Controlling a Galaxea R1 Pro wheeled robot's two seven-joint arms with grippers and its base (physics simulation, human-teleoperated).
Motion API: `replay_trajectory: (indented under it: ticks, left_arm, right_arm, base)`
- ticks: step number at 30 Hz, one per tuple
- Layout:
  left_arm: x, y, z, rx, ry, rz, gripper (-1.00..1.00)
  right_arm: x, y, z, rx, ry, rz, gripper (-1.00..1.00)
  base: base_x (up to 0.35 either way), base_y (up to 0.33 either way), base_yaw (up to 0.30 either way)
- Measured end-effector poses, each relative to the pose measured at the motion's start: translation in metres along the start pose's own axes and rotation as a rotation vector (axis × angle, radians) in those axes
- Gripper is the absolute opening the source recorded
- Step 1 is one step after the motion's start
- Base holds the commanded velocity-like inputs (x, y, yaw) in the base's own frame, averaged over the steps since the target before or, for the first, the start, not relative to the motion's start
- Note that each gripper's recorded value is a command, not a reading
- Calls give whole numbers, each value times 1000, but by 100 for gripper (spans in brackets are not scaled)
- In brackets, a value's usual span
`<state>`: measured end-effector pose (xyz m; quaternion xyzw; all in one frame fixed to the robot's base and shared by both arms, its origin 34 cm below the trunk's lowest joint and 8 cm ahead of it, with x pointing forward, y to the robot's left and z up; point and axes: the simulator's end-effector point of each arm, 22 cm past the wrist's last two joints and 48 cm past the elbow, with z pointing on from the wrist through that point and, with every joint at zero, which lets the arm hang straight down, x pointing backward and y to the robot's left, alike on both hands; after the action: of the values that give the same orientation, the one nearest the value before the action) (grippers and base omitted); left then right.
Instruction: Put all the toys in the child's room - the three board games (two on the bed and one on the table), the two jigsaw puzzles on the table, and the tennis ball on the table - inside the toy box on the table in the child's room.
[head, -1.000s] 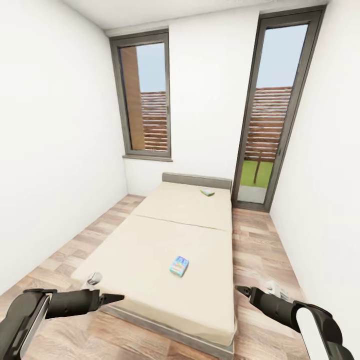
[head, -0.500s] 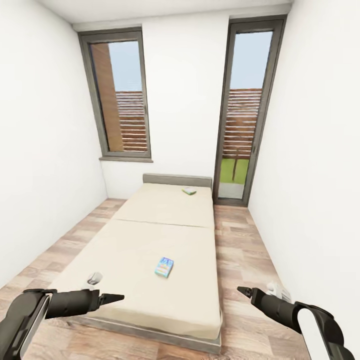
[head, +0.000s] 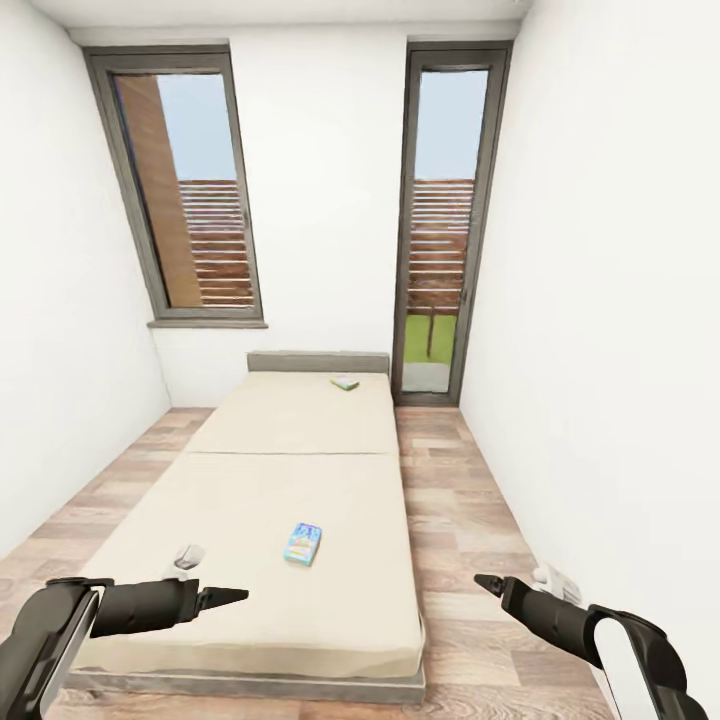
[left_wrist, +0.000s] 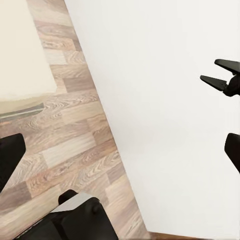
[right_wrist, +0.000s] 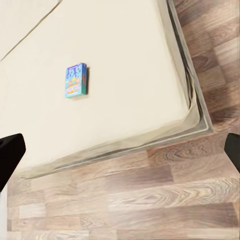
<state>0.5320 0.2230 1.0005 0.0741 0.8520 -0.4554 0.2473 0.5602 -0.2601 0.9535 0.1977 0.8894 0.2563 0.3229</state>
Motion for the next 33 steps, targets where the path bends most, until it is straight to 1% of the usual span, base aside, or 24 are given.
replay_trajectory:
  ticks: [10,13,18,26,33]
  left_arm:
    - [0,0,0,1,-2,8,100]
    - [0,0,0,2,-3,9,100]
    - [-1,0,0,2,-3,10,100]
    - [0,0,0,1,-3,10,100]
    - [0,0,0,0,-2,10,100]
  right_arm:
    - [0,0,0,2,-6,-1,100]
    - [0,0,0,1,-6,-1,100]
    - [0,0,1,0,-7,0,100]
    - [0,0,0,0,-7,0,100]
    - [-1,0,0,1,-9,0,100]
  base:
    - [171,244,-41]
    - [115,148,-4]
    - [34,44,14]
    - [77,7,169]
    - [74,1,42]
